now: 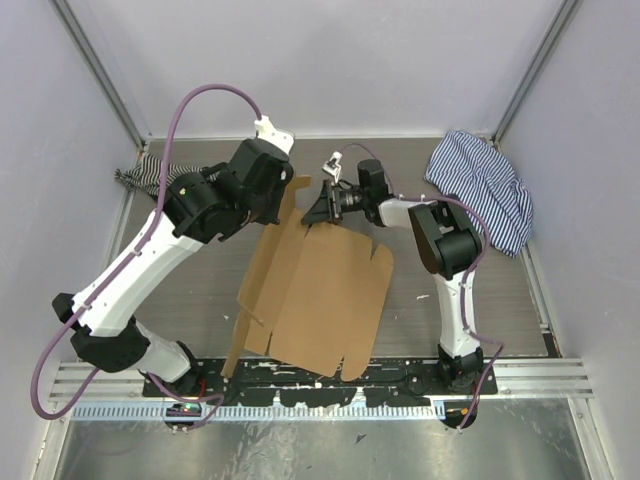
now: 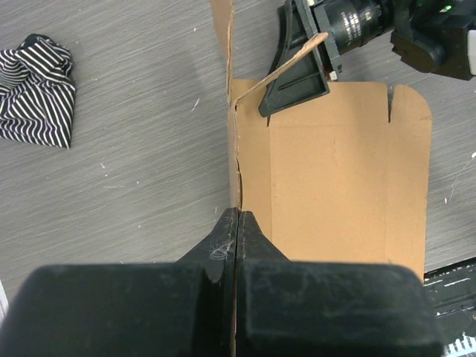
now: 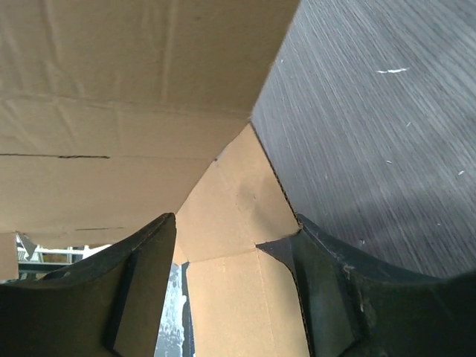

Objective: Fold the paper box

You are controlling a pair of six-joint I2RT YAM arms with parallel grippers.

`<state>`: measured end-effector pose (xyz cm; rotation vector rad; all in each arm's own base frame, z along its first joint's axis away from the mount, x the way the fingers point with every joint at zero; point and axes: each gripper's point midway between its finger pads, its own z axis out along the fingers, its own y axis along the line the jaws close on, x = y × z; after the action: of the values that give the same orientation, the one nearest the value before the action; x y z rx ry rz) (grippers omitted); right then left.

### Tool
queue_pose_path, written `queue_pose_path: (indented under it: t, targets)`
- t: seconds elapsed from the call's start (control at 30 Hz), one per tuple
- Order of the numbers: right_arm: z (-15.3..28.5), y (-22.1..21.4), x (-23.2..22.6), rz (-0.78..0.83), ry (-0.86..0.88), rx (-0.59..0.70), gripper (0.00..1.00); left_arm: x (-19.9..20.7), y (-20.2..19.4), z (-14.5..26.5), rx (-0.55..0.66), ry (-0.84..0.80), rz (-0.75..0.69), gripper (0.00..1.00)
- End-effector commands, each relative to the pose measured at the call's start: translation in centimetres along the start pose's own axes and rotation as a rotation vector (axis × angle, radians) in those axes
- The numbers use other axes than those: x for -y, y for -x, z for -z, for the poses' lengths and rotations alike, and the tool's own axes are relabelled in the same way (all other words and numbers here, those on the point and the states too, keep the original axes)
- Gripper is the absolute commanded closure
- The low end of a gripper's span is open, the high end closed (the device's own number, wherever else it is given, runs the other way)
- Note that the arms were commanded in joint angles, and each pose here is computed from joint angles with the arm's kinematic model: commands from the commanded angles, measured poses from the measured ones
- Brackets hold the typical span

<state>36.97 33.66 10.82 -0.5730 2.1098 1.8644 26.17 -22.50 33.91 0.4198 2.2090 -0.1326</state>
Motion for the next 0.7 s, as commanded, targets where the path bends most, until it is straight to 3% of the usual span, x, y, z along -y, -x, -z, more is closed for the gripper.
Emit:
queue_pose_path:
  t: [0.0,0.37,0.67]
  targets:
    - [0.7,1.8,-4.3,0.142,0.044,0.020,0.33,-0.5,0.5,0.4,0.038,0.018,0.021,1.00]
    - [-1.7,0.2,-2.3,0.200,-0.139,-0.054,0.37,0.9,-0.4,-0.7,0.016,-0.030,0.040,1.00]
    - [-1.6,1.3,-0.4,0.241,-0.243,-0.019,0.62,1.8,-1.4,-2.0,-0.017,-0.046,0.044,1.00]
